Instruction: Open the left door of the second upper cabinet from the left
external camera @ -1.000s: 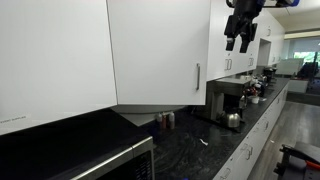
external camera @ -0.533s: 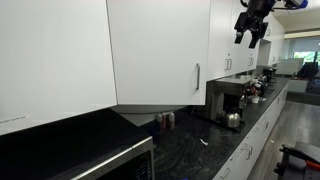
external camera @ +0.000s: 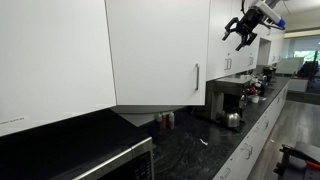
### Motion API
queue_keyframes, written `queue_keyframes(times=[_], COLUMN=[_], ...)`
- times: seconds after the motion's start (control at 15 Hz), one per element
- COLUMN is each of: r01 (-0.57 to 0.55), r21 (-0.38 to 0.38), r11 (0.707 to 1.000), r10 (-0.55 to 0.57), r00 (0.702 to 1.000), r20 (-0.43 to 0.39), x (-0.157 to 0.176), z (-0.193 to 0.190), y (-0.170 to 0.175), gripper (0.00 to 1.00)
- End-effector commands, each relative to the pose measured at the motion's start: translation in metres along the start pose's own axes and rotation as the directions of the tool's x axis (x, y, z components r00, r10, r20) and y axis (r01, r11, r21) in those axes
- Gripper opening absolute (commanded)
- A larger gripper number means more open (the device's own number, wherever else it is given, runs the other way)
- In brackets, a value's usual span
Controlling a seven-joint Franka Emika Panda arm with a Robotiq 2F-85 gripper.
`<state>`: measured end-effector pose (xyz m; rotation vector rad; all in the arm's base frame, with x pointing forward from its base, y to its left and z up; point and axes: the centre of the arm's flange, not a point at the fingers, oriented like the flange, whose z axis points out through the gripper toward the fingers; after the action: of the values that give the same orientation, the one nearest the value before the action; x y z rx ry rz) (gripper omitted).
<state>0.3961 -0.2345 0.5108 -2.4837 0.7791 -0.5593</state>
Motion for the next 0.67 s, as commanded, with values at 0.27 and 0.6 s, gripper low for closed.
queue_keyframes(times=[0.27,0.6], r01=[-0.056,-0.057], r21=[0.386,0.525], r11=[0.921,0.849], r10=[0.049,-0.046], r00=[0.998,0.982], r20=[0.028,0.181], x=[0.077,0.069], z=[0.080,0.123], y=[-0.047,-0.076], gripper=[1.00,1.00])
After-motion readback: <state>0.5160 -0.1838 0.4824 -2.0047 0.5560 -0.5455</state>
